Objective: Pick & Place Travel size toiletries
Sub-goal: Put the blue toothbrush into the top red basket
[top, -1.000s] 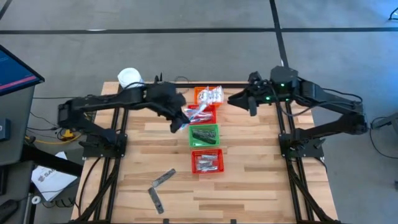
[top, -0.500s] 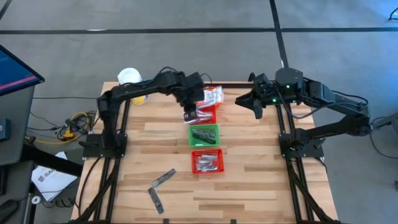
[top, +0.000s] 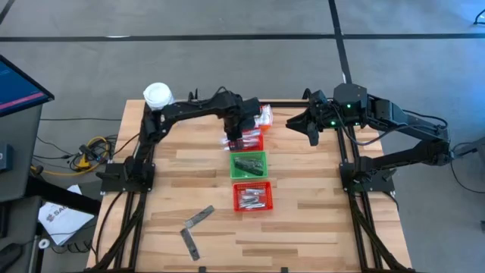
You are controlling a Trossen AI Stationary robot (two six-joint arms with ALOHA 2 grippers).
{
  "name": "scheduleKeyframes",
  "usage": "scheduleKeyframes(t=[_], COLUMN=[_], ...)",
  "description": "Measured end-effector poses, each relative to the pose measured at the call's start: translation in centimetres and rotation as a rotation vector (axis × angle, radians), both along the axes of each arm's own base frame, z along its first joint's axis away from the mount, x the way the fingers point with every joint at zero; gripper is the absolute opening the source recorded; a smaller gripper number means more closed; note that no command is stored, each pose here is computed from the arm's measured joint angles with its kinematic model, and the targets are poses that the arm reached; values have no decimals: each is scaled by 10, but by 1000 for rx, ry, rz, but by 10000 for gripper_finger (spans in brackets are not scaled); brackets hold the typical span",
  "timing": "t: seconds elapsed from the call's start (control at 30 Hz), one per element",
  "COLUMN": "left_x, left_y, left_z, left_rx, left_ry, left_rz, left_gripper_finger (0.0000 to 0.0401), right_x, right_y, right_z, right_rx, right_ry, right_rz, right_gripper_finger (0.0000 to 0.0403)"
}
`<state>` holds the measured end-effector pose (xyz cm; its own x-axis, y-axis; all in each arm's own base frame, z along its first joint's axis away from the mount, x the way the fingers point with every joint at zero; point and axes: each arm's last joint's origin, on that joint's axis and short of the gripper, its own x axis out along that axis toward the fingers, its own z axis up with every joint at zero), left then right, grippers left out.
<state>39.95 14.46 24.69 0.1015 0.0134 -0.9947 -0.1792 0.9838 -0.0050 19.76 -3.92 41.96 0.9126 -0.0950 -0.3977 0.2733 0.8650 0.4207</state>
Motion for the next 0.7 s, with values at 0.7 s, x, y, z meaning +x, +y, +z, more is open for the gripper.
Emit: scheduleKeyframes(t=[0.7], left_x=[7], left_y=[-20], left_z=[-26], left_rx=[-22], left_ry=[148], left_rz=[-88], left_gripper_finger=[8], right_x=[15], right_y=[-3], right_z=[-17], right_rx=[-9], right_ry=[28], right_rz=[4], right_gripper_finger=[98])
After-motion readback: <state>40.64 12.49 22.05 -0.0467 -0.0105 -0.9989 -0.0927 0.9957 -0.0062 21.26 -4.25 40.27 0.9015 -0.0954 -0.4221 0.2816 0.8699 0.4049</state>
